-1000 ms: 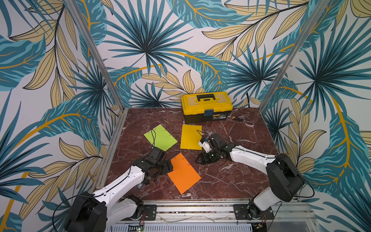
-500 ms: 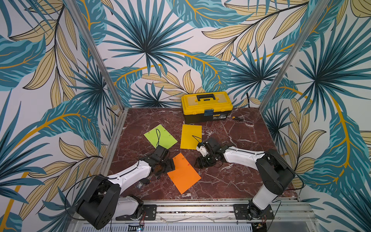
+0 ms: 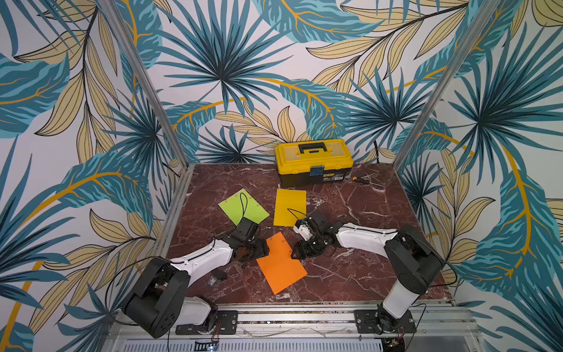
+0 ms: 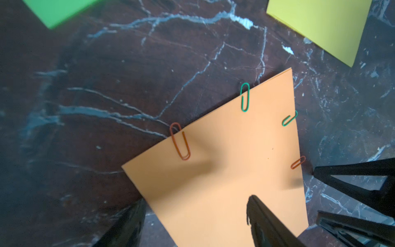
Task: Unclip the paperclips from the documents
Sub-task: Adjust the document at the center of the board.
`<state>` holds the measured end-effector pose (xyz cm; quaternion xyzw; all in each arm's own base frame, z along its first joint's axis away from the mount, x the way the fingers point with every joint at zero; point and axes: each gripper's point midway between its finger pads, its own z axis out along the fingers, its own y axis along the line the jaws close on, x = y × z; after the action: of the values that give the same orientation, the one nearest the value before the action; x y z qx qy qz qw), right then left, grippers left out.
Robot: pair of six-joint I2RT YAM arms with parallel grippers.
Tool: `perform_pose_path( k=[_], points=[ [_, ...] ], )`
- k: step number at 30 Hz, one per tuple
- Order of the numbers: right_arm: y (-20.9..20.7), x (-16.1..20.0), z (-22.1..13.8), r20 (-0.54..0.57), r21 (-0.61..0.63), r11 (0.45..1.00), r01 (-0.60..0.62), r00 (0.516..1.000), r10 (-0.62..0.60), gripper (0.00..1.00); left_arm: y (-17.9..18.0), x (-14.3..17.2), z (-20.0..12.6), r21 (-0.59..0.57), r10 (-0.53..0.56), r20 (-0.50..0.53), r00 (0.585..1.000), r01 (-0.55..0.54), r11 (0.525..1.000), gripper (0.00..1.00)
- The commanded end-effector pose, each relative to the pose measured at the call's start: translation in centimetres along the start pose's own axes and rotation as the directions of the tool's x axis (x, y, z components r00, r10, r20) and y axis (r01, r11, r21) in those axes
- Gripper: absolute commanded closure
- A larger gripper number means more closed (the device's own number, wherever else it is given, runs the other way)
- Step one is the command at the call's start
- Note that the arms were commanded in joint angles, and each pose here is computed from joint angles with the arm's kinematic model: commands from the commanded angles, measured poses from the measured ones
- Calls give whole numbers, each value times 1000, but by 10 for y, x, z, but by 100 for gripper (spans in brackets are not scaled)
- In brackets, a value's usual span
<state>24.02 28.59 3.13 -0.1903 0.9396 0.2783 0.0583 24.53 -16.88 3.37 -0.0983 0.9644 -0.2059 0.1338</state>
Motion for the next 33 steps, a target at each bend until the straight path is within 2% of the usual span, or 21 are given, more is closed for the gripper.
perform_pose_path(
  k=[1, 20, 28, 33],
  points=[
    [-5, 31, 6, -99, 12, 999, -32, 995, 33, 37, -4, 15, 6, 16, 28, -73, 997, -27, 1000, 24],
    [-5, 64, -10, -83, -5, 992, -127, 989, 126, 37, -49, 18, 27, 95, 155, -143, 978, -142, 985, 25],
    [-18, 50, -30, -5, 85, 987, -133, 991, 134, 37, -60, 14, 26, 116, 178, -136, 974, -163, 980, 26],
    [-29, 30, -41, 42, 111, 978, -177, 984, 174, 37, -49, 10, 20, 57, 188, -118, 975, -182, 982, 26]
  ],
)
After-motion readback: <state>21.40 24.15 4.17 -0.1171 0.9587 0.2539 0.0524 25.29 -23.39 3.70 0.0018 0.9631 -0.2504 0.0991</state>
